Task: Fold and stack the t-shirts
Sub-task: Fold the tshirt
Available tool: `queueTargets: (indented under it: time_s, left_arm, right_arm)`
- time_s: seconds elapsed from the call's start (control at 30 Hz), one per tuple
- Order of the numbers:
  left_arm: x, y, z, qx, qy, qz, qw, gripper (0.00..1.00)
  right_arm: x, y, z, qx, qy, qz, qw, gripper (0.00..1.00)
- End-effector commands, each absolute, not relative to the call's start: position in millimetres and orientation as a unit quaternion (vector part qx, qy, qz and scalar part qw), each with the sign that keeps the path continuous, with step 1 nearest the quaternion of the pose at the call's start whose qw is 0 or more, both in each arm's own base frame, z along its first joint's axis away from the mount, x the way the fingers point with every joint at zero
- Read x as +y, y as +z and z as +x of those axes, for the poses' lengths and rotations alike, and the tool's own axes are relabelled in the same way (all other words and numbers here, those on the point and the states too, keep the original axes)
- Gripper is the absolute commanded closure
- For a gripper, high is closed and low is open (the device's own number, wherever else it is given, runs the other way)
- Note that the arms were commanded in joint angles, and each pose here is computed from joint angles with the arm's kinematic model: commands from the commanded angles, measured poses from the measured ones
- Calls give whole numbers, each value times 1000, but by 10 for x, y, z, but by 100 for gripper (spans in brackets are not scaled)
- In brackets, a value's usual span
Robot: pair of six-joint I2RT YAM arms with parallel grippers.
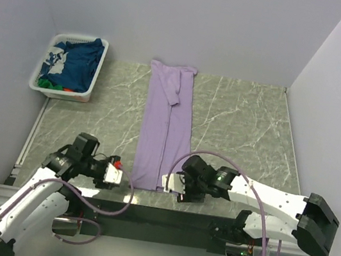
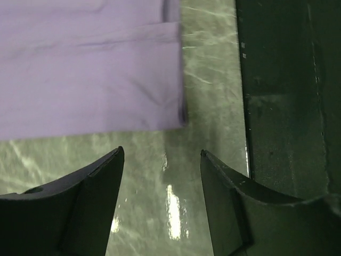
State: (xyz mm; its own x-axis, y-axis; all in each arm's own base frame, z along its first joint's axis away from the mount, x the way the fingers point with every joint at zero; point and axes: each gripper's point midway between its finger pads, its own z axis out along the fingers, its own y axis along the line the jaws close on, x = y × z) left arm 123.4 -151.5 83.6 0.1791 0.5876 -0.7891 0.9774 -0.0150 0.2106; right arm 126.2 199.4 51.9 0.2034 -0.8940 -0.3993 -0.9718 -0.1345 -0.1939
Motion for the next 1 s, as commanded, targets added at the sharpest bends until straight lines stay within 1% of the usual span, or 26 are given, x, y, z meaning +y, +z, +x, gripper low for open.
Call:
queueTargets:
  time_s: [0.0, 0.2, 0.37, 0.53, 0.6, 0.7, 0.73, 0.8, 0.83, 0.9, 0.93, 0.97]
  left_arm:
    - [-1582, 771, 1357, 555, -208, 699, 400, 35]
    - [-1698, 674, 1401, 560, -229, 702, 376, 36]
    - [-1784, 648, 1419, 539, -227, 718, 377, 37]
    - [-1840, 611, 1377, 526, -229, 730, 372, 37]
    - [-1852, 590, 1360, 525, -231, 732, 368, 37]
    - [-1889, 589, 1326, 520, -236, 735, 365, 39]
    - [-1890, 583, 1316, 519, -236, 737, 363, 39]
    - [-1891, 548, 1298, 519, -236, 738, 360, 40]
    - [-1911, 542, 1284, 517, -237, 740, 359, 41]
    - [-1923, 516, 1271, 515, -236, 743, 356, 42]
    - [-1944, 499, 1231, 507, -238, 750, 352, 43]
    - [-1963, 495, 1235, 504, -235, 752, 355, 44]
  right_arm:
    - [2260, 566, 1402, 583, 76, -763, 268, 39]
    - [2283, 346, 1344, 566, 67, -784, 246, 40]
    - [2220, 141, 1291, 571, 58, -794, 201, 44]
    - [2181, 97, 1203, 569, 68, -798, 187, 41]
    - [2185, 63, 1223, 575, 64, -794, 186, 41]
    - [2148, -44, 1175, 584, 66, -794, 151, 54]
    - [2146, -59, 1164, 590, 67, -791, 145, 64]
    - [2127, -110, 1126, 597, 73, -788, 132, 76]
    - [2143, -103, 1127, 604, 75, -782, 133, 86]
    - [2125, -120, 1122, 614, 80, -776, 123, 94]
    - [2131, -110, 1126, 619, 83, -771, 124, 100]
    - [2139, -86, 1154, 625, 84, -766, 128, 100]
